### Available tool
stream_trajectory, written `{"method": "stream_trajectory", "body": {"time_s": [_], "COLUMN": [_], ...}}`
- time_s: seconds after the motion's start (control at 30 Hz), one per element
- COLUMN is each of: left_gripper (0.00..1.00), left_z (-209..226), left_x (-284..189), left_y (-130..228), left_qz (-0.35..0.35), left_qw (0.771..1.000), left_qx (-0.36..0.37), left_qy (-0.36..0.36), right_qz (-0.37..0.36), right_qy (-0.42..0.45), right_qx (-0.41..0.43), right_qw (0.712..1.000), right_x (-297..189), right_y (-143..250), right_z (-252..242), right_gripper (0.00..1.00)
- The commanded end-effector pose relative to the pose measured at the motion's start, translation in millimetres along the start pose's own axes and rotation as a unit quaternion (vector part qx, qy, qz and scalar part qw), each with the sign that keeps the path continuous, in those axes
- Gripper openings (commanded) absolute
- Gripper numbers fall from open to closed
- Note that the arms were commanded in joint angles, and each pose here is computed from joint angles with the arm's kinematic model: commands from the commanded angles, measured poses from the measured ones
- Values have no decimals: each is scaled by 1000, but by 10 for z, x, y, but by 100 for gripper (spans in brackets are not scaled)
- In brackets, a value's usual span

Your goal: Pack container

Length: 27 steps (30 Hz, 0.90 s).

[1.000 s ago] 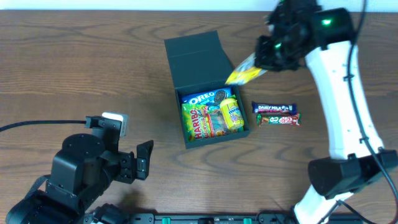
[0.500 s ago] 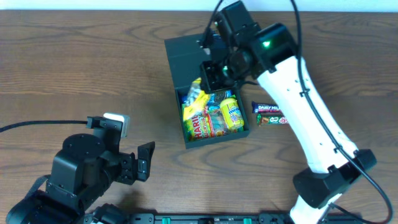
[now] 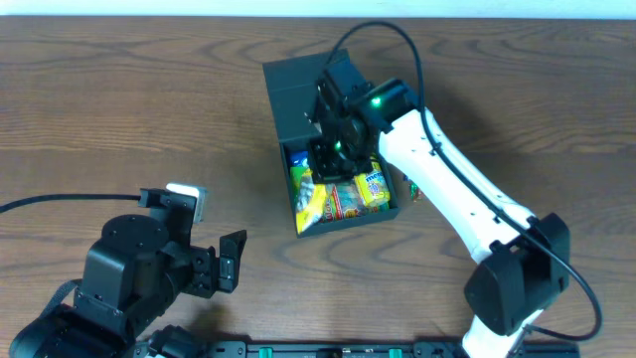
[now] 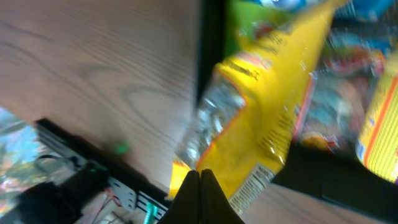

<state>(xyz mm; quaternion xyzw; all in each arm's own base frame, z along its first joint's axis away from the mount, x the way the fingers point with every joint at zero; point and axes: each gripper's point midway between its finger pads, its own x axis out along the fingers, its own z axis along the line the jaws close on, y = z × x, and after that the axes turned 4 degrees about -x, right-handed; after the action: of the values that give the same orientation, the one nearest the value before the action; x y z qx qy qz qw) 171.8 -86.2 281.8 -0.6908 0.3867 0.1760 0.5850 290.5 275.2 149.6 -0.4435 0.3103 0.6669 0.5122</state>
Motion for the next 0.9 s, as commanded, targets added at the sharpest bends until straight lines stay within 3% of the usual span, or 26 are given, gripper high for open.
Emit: {"method": "stream_trajectory", "body": {"time_s": [0.0,0.1,0.17,0.23,0.3,0.33,0.4,0.43,0.47,0.7,0.87], "left_gripper": [95,95,95,95,95,95,95,95,95,95,95], "left_z": [-21,-21,-21,-21,-22,-22,-22,-22,-22,-22,-22], "left_x": [-62,-62,-62,-62,-62,-62,-62,-62,-62,-62,-62], "left_y": [-47,-47,-47,-47,-49,-49,-49,-49,-49,-49,-48], "left_qz": [-10,-10,-10,-10,-10,-10,-10,-10,-10,-10,-10], "left_qw": [1000,1000,1000,1000,1000,1000,1000,1000,1000,1000,1000], "left_qx": [0,0,-1,-1,-1,-1,-1,-1,-1,-1,-1], "left_qy": [5,5,5,5,5,5,5,5,5,5,5], "right_qz": [8,12,12,12,8,5,1,-1,-1,35,40], "right_qy": [47,109,156,180,194,197,195,194,191,148,155], "right_qx": [22,49,71,74,72,71,63,58,53,-33,-36], "right_qw": [999,993,985,981,978,978,979,979,980,988,987], "right_x": [62,7,-101,-213,-316,-360,-417,-435,-433,-175,141], "right_y": [75,145,186,212,210,205,198,199,201,375,427], "right_z": [-203,-422,-571,-627,-627,-607,-539,-497,-461,-87,-141], "right_gripper": [25,76,90,91,84,73,25,9,2,2,2]}}
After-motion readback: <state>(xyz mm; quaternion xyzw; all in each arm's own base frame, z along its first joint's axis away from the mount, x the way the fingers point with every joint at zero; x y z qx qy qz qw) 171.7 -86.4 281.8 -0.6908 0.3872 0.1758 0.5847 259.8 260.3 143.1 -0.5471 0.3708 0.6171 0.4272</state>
